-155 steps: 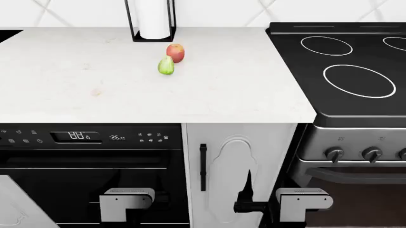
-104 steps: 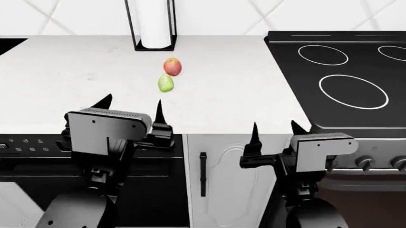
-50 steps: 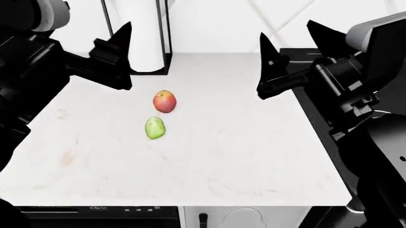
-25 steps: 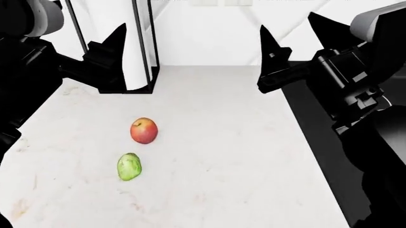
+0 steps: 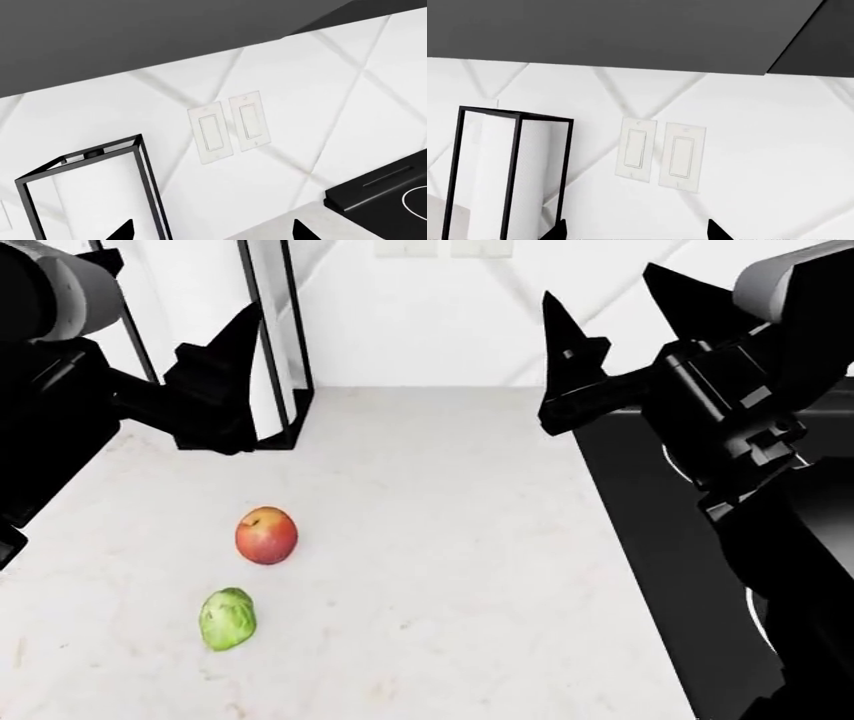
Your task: Pick the brussel sprout, peach from the counter and place them in the cabinet. Then close the cabinet.
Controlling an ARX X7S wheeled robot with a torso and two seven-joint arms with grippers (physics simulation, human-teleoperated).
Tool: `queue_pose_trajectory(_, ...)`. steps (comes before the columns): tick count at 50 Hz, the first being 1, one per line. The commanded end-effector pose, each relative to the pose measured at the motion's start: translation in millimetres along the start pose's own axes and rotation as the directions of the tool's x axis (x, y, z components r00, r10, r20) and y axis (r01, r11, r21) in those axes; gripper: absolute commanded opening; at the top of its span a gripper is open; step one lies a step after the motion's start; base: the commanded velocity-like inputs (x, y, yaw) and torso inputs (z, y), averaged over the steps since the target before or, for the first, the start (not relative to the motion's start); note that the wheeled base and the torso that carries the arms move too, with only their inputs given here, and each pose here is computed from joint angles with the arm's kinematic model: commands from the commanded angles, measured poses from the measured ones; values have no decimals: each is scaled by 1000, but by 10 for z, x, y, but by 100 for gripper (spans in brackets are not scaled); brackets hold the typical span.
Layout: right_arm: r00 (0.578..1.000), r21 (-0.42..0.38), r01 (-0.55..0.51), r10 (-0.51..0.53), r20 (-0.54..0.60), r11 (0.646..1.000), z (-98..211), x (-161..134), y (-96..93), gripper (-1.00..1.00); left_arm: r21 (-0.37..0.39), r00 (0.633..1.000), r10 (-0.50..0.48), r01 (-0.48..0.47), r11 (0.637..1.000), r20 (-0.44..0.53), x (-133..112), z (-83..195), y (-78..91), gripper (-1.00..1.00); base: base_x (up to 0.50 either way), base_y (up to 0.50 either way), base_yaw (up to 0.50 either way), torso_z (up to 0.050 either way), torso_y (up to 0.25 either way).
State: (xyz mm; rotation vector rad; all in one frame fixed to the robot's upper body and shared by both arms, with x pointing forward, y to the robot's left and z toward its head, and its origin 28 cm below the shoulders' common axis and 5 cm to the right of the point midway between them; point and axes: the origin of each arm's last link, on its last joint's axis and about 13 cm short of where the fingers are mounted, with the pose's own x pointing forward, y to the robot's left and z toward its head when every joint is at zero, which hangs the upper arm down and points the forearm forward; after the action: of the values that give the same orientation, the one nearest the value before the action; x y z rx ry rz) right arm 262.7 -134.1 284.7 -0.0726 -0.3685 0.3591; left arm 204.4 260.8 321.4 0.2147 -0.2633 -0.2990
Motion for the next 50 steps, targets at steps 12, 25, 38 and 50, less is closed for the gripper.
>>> queue_pose_trajectory(12, 1000, -3, 5, -5, -6, 1000, -3, 5, -2, 100, 12, 1000, -17, 17, 1000, -4, -24, 4, -8, 100, 11, 0, 0, 0, 0)
queue_pose_trajectory(25, 1000, -8, 2, -2, -7, 1000, 14, -15, -16, 100, 23, 998, -58, 58, 998, -20, -125, -14, -7, 100, 58, -12, 0, 0, 0)
queue_pose_trajectory(38, 1000, -16, 8, -8, -13, 1000, 16, -23, -39, 100, 26, 971, -197, 202, 979, -139, -420, -56, 89, 100, 0, 0, 0, 0, 0)
queue_pose_trajectory(50, 1000, -10, 26, -26, -14, 1000, 8, -9, -47, 100, -28, 911, -304, 309, 951, -279, -600, -124, 186, 100, 0, 0, 0, 0, 0)
